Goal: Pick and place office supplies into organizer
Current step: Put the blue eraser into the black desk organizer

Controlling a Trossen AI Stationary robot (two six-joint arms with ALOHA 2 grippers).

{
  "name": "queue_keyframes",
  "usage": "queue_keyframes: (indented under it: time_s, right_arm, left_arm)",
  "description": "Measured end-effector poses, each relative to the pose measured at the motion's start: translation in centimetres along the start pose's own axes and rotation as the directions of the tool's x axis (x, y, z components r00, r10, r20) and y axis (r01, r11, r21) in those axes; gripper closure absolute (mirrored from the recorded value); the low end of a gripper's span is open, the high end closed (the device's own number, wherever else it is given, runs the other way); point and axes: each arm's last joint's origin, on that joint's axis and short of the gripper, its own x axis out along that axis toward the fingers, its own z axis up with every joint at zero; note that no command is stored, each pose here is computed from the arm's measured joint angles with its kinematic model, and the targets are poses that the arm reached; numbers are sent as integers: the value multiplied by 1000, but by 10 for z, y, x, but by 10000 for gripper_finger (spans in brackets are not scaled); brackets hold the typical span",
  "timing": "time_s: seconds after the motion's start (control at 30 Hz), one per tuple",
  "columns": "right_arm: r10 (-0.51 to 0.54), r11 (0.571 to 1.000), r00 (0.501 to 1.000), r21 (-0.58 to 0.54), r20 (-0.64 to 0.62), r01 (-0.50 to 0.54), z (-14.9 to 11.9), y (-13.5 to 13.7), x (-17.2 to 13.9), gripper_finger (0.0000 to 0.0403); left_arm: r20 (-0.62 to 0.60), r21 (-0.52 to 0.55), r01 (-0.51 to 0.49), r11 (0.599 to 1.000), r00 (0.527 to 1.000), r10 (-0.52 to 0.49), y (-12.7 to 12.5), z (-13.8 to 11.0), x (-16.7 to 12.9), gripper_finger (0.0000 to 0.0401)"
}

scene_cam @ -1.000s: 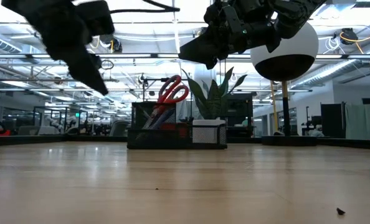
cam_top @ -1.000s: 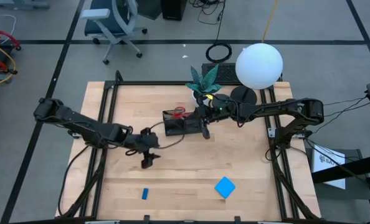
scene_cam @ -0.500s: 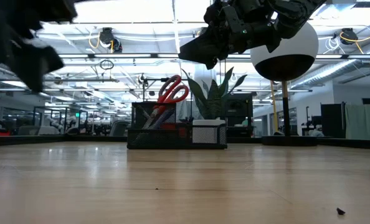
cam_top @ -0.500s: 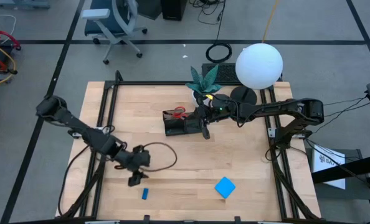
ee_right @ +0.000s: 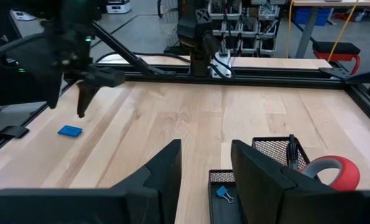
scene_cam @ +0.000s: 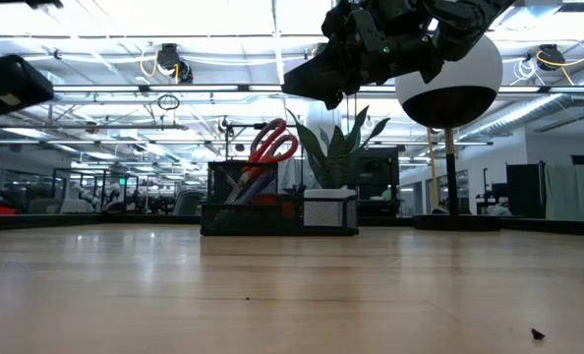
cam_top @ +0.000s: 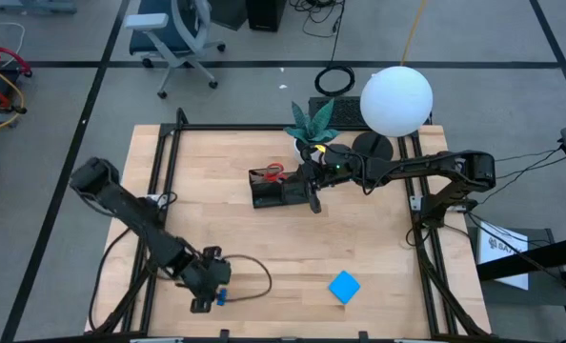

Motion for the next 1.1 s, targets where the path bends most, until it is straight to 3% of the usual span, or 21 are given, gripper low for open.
queue_keyframes:
  time_s: [0.17, 0.3, 0.57, 1.1]
  right_arm:
    - [0, 1000, 1000, 1, -2, 0, 0, 0, 0, 273]
    - [0, 1000, 1000, 3, -8, 0, -1, 0, 0, 273]
    - [0, 1000, 1000, 10, -26, 0, -3, 0, 0, 273]
    - [0, 1000, 1000, 11, -28, 0, -3, 0, 0, 273]
  left_arm:
    - [-119, 79, -139, 987, 982, 148, -16, 8, 12, 146]
    - [-181, 116, -193, 974, 960, 212, -27, 9, 23, 146]
    - [-192, 103, -181, 978, 961, 198, -43, 11, 32, 146]
    - [-108, 168, -182, 969, 973, 202, -48, 10, 36, 146]
